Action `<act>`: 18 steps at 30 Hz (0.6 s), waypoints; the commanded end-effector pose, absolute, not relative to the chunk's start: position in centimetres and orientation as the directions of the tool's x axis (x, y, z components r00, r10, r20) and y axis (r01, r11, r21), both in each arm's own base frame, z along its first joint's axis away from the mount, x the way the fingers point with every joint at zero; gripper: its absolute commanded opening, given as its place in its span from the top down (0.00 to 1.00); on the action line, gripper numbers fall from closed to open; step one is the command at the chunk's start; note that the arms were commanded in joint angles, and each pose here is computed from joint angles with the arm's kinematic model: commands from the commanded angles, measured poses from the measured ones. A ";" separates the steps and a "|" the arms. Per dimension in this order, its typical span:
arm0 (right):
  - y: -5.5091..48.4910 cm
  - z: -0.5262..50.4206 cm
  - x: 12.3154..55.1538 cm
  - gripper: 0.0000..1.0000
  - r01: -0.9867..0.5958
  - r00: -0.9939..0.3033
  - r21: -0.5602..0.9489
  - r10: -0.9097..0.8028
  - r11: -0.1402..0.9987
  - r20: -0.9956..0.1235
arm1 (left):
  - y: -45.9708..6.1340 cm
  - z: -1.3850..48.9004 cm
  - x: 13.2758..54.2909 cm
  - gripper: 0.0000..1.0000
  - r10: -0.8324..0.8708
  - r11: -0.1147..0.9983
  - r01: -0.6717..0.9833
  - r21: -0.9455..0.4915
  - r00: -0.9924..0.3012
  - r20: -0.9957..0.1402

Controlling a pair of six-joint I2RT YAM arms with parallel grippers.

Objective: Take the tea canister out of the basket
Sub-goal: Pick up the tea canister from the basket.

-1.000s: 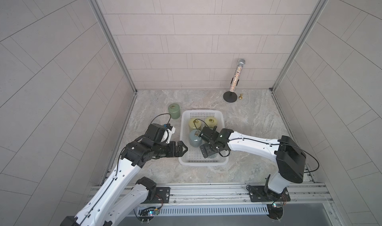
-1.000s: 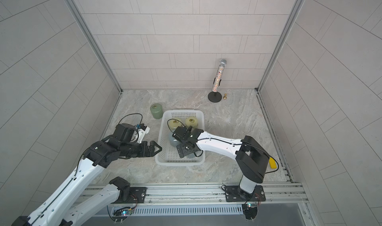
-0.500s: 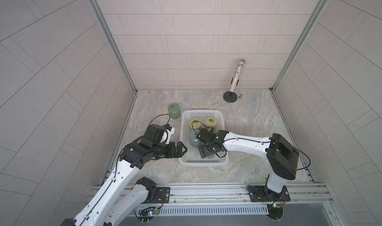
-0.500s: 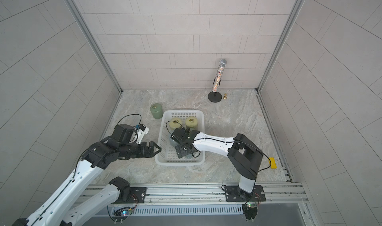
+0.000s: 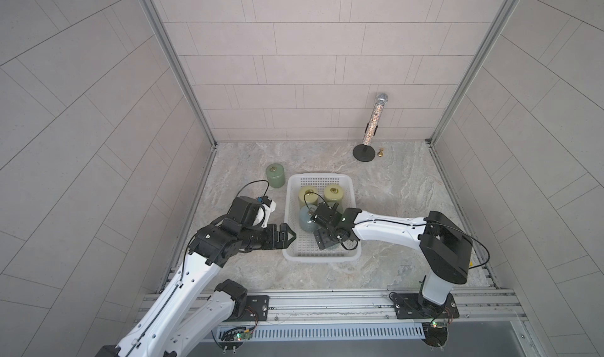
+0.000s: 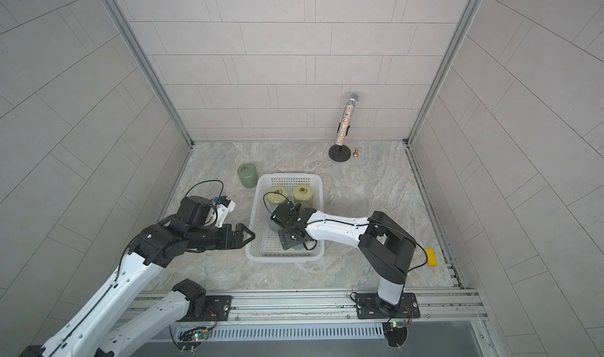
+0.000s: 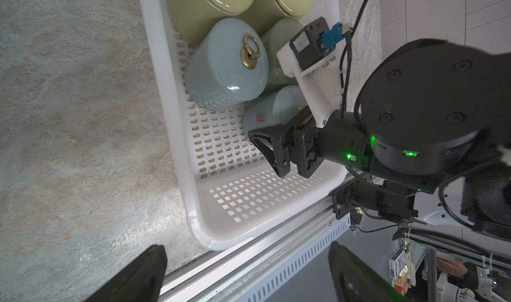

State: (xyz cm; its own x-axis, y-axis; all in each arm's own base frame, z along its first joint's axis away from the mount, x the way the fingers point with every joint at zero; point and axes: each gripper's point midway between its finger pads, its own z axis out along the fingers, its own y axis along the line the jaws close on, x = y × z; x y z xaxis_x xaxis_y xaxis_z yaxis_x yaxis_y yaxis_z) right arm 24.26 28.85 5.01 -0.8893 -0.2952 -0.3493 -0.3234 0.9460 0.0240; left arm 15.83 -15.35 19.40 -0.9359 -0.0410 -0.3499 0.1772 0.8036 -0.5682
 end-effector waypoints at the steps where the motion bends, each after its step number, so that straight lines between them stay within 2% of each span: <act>1: 27.0 3.9 23.8 0.16 -0.310 -0.898 -0.033 -0.304 0.950 -0.318 | -15.3 20.4 15.8 0.00 -0.042 0.802 0.187 -0.567 -0.930 -0.366; 5: 26.8 5.2 23.8 0.21 -0.313 -0.890 -0.023 -0.302 0.949 -0.341 | -15.2 20.3 15.9 0.00 -0.045 0.807 0.182 -0.562 -0.930 -0.366; 18: 26.3 11.9 23.8 0.22 -0.322 -0.859 0.007 -0.290 0.947 -0.421 | -15.2 21.0 17.1 0.00 -0.060 0.815 0.189 -0.547 -0.912 -0.406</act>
State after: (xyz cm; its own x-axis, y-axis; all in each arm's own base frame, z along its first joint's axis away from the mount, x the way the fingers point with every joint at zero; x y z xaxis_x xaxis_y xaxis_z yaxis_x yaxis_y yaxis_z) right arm 23.22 27.16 8.36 -0.8818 -0.3012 -0.3629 -0.3318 0.9431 0.0234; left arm 16.36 -15.17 19.68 -0.9308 -0.0488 -0.3622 0.1723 0.8155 -0.5525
